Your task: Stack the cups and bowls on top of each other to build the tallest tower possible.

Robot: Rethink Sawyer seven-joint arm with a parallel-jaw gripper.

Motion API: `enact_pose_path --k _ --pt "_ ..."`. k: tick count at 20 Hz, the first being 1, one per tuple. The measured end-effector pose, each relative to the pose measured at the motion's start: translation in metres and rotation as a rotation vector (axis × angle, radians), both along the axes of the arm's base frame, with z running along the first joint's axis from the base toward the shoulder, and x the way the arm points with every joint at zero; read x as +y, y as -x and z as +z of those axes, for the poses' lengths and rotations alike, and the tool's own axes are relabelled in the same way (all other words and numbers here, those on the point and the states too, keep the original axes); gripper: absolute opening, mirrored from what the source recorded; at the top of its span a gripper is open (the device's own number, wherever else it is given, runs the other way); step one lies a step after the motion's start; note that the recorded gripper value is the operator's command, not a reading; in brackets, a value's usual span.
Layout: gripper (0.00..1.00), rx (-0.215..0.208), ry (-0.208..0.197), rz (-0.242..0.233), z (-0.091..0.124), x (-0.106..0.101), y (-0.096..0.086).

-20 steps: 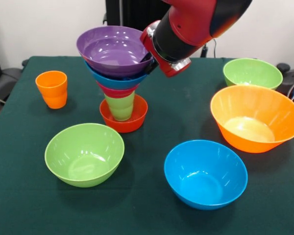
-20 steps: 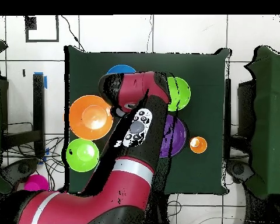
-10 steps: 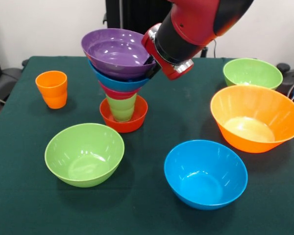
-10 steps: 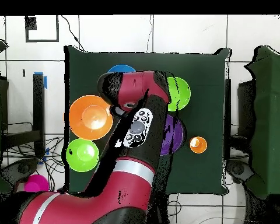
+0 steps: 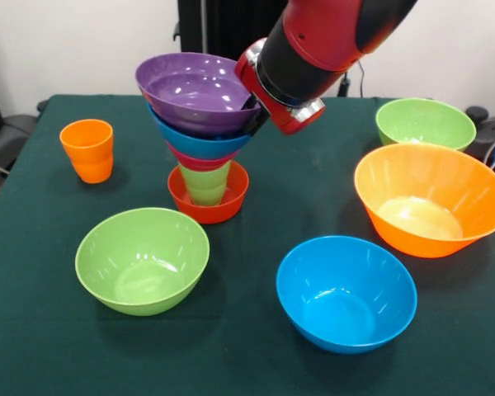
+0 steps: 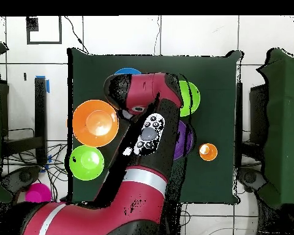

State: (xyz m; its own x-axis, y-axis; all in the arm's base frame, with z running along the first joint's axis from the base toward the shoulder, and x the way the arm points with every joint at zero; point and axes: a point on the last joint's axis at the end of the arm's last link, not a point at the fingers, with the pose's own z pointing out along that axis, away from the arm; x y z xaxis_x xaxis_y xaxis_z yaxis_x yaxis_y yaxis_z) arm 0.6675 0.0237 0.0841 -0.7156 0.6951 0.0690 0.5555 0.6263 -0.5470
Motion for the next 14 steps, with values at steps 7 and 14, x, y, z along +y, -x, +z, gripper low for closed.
enact_pose_path --k 7,14 --pt "0.0 -0.014 -0.017 -0.012 0.0056 -0.0047 -0.0032" --pt "0.0 -0.016 -0.039 -0.019 0.003 -0.0045 -0.0054"
